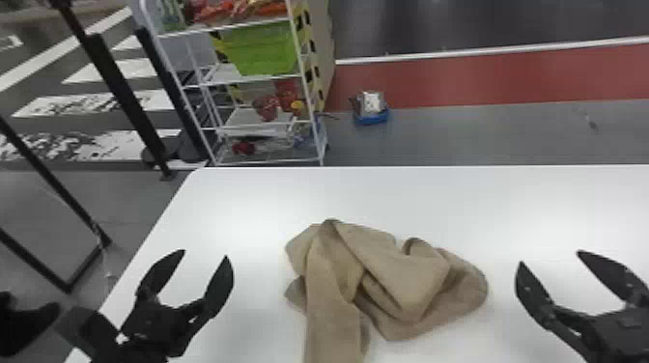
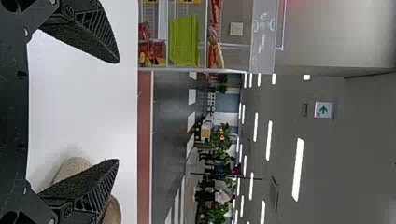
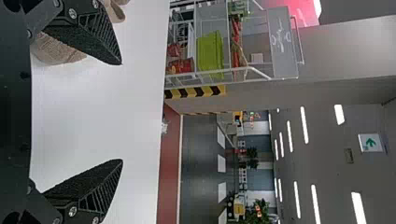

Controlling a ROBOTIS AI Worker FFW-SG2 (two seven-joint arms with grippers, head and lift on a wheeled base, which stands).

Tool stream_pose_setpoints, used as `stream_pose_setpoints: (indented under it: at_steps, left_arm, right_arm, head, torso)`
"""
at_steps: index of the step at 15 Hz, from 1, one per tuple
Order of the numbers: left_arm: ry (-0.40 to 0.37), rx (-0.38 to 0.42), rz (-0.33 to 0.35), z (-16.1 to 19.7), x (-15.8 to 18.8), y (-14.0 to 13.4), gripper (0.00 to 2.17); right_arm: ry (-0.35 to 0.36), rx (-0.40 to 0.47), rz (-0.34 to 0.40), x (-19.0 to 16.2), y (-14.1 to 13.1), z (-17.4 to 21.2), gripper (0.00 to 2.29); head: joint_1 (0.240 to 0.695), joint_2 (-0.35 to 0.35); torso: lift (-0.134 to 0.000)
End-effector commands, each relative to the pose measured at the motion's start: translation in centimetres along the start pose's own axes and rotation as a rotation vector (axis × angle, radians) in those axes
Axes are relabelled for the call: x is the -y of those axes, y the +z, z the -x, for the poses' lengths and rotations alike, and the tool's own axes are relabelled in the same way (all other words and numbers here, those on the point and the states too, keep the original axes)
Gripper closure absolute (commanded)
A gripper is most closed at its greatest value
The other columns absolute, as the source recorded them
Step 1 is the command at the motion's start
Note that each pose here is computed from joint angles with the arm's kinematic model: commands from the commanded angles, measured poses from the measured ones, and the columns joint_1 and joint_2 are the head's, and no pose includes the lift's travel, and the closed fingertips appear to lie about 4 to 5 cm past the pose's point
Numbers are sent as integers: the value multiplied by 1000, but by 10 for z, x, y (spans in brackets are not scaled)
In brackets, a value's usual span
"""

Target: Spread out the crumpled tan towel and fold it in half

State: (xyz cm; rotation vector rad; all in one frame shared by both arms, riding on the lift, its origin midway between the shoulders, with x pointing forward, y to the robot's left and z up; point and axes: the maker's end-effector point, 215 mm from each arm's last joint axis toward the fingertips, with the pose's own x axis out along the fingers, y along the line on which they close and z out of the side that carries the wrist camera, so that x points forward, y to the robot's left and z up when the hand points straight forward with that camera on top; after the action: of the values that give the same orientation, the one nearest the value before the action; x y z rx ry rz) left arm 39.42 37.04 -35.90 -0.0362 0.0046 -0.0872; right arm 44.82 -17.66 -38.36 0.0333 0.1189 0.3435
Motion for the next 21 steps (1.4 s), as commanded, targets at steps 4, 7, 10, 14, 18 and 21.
stream_pose_setpoints:
  at_steps: [4, 7, 10, 14, 18, 21]
  left_arm:
    - [4, 2, 1, 1, -1, 1, 137]
    - [4, 2, 1, 1, -1, 1, 137]
    - [3, 0, 0, 1, -1, 1, 137]
    - [-1, 1, 1, 0, 2, 1, 137]
    - [-1, -2, 1, 1, 1, 0, 137]
    - [-1, -9, 3, 1, 2, -4, 137]
  right_arm:
    - [121, 60, 132, -8, 42, -9, 144]
    - [161, 49, 179, -10, 57, -19, 144]
    - [218, -1, 130, -37, 54, -35, 147]
    - [363, -66, 87, -112, 53, -65, 164]
    - [496, -137, 166, -186, 37, -101, 215]
    - [501, -216, 190, -196, 9, -129, 218]
  head:
    - [695, 271]
    - [695, 273]
    - [695, 273]
    - [695, 326]
    - [695, 350]
    - [695, 350]
  torso:
    - [-124]
    - [-124]
    - [-124]
    - [-124]
    - [-124]
    - [-124]
